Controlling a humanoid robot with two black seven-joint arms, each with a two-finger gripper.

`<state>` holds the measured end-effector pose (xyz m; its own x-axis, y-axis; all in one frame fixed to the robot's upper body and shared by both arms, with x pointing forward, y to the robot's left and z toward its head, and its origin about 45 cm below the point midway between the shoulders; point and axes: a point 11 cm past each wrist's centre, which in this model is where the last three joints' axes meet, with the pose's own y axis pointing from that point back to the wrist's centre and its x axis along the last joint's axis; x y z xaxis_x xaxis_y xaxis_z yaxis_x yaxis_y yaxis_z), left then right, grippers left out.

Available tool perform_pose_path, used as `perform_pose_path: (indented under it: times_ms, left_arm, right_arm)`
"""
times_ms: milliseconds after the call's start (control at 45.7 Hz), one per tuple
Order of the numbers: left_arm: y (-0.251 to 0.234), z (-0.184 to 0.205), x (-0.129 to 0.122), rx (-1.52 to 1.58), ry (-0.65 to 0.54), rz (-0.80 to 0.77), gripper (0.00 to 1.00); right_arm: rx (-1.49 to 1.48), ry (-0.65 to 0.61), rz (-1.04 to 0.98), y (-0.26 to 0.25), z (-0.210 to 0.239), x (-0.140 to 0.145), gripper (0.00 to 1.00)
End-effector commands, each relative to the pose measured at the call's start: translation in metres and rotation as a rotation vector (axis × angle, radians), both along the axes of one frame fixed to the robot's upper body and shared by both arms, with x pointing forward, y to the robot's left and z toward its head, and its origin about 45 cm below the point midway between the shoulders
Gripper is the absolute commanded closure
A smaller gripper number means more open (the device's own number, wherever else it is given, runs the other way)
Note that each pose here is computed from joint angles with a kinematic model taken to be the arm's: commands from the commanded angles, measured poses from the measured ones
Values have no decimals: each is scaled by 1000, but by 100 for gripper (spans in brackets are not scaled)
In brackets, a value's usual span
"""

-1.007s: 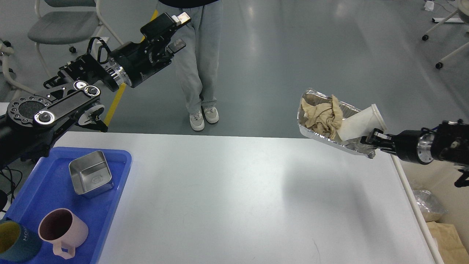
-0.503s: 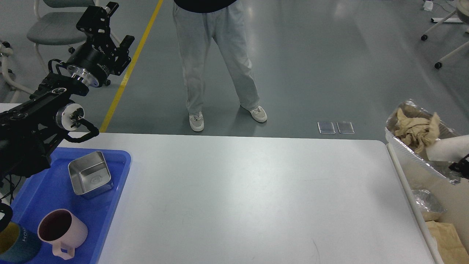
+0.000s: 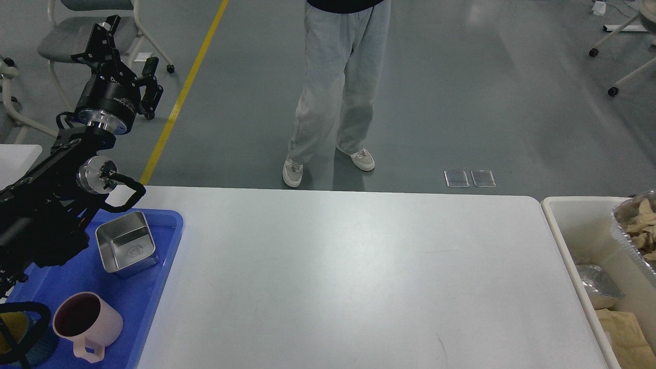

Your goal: Tidy desktop

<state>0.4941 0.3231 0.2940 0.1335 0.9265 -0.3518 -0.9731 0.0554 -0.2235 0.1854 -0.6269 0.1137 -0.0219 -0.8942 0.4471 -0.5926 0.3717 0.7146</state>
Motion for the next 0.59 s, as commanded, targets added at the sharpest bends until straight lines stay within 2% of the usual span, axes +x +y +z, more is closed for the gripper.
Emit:
perform_pose_path:
  times_ms: [0,328,460,525,569]
  left_arm:
    - [8,-5,-3,-46,3,29,3]
    - [9,-16,-6,-113,14,49,3]
    - [9,-15,-6,-115,12,50,3]
    - [9,-15,-6,-115,12,50,3]
    - [8,-16,-6,-116,12,49,3]
  right_arm:
    - [23,8,-46,2,-10,-11,100]
    - [93,26,-149,14,-36,-24,100]
    - [85,25,-148,15,-39,-20,77]
    - [58,25,-152,11,-38,-21,70]
    - [41,32,-153,11,-41,-23,61]
